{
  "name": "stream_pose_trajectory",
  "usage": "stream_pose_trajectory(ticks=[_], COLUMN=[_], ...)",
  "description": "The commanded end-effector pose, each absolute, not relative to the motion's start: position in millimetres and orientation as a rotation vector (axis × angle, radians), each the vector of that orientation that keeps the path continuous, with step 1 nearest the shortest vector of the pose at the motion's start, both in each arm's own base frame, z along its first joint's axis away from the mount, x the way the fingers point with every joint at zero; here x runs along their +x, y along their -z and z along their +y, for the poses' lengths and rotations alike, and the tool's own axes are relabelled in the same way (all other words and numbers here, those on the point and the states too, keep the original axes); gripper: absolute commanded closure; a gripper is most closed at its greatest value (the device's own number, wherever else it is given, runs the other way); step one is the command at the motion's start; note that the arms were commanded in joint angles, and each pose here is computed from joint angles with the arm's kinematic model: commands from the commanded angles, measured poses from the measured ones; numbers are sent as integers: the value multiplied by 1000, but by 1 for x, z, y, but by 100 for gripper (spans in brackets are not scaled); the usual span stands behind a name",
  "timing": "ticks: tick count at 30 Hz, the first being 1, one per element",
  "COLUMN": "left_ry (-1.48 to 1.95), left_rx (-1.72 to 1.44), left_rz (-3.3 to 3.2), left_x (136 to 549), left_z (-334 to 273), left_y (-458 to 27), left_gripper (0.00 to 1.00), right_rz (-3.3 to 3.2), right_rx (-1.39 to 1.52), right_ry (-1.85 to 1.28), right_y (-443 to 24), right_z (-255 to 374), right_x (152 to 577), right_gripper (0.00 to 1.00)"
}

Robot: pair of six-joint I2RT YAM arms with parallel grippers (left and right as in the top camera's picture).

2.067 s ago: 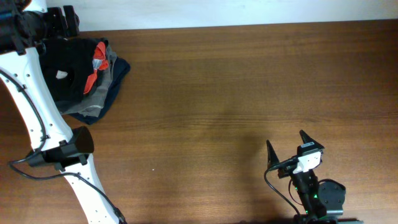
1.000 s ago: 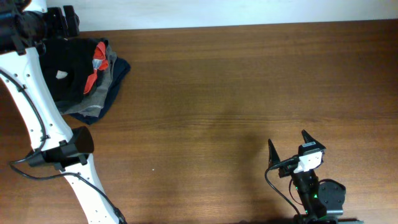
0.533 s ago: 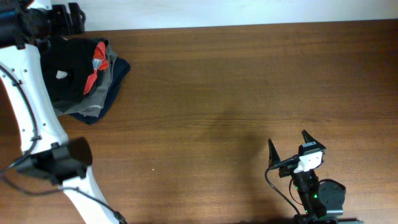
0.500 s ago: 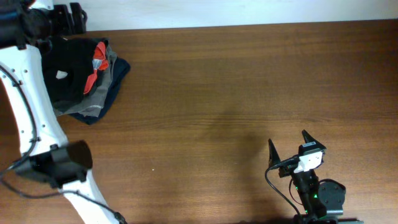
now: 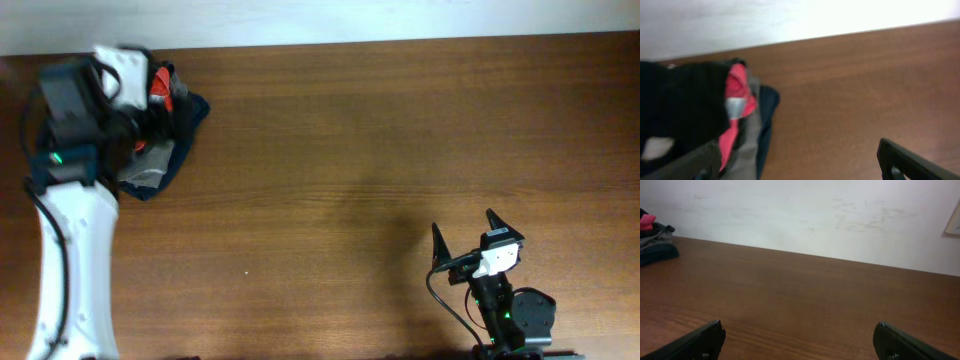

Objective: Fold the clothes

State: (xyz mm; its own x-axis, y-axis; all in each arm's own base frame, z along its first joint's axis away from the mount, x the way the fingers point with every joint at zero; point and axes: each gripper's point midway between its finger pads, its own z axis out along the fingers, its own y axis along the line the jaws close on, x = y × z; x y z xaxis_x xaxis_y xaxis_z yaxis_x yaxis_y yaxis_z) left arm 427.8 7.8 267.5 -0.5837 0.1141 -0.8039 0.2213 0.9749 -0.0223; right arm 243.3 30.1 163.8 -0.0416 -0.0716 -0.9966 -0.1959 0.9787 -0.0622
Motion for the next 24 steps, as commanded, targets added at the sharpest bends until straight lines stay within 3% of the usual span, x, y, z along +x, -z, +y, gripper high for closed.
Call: stream_pose_trajectory(ticks=[1,9,24], left_ry=[113,66,-55], left_rx=[425,518,467], left_rz=[2113,1863,1598], left_x=[401,355,275], left_z=[-19,-47,-40], left_y=[-258,-246,-214], left_gripper=[1,1,1], right_rz=[1613,1613,1613], right_rx=[-193,-192,-192], right_ry=[-92,-92,-92], right_y=[-162,-162,-162], right_z=[27,27,27], right_x=[244,244,244], right_gripper=[2,2,1])
